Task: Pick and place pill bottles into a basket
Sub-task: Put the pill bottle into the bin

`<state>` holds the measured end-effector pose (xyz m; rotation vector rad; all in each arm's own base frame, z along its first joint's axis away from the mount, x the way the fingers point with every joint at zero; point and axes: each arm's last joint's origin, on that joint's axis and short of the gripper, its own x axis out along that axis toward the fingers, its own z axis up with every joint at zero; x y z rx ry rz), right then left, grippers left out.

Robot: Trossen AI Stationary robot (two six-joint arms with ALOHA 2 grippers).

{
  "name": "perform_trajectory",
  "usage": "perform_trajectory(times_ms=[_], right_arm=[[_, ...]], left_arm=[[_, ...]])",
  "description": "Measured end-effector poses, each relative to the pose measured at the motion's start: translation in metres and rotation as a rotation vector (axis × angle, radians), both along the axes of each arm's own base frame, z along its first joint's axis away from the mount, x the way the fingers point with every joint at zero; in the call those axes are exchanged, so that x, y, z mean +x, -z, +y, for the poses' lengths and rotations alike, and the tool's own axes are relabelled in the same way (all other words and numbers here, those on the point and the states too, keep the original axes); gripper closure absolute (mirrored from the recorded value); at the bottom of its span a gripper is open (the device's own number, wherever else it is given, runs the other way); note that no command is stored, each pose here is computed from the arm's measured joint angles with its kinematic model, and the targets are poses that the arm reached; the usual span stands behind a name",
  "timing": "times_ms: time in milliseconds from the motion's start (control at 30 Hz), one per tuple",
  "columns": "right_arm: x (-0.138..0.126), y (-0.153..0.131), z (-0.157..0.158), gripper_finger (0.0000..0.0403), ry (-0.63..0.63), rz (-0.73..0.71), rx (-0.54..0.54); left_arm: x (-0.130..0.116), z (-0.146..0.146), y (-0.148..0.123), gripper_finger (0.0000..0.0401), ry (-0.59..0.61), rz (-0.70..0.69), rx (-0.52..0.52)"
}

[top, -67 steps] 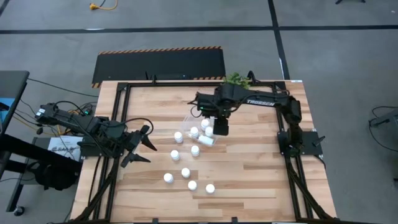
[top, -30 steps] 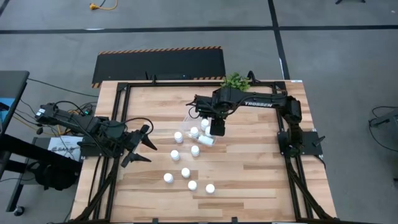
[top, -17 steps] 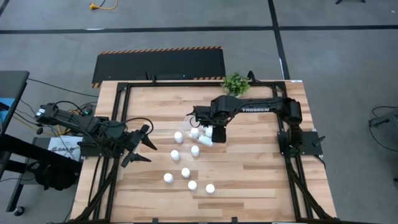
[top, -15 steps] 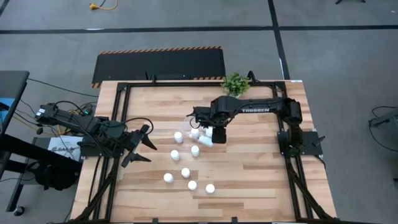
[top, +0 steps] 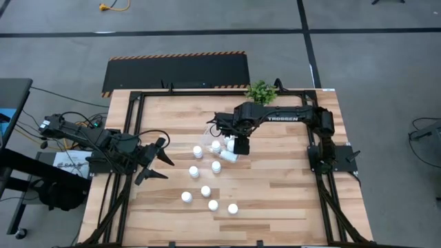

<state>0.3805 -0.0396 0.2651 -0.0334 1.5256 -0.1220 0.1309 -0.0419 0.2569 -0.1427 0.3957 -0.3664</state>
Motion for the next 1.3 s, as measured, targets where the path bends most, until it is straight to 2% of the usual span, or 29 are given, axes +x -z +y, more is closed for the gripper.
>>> perform_trajectory(times_ms=[233, 533, 967, 1133, 1300], right_arm=[[0.001, 0.0, 0.0, 0.025, -0.01, -0.017, 0.018], [0.001, 0.0, 0.0, 0.0198, -0.019, -0.017, 0.034], [0.001, 0.0, 0.001, 0.0212, -0.02, -0.014, 0.044], [-0.005, -0.004, 0.007, 0.0211, -0.01, 0.052, 0.061], [-0.016, -0.017, 0.026, 0.0218, 0.014, 0.158, 0.112]], left_arm=[[0.0, 0.0, 0.0, 0.015, 0.0, 0.0, 0.0], [0.0, 0.0, 0.0, 0.015, 0.0, 0.001, -0.002], [0.0, 0.0, 0.0, 0.015, -0.002, 0.003, -0.007], [0.0, 0.0, 0.0, 0.015, -0.002, 0.003, -0.007], [0.0, 0.0, 0.0, 0.015, -0.002, 0.001, -0.008]])
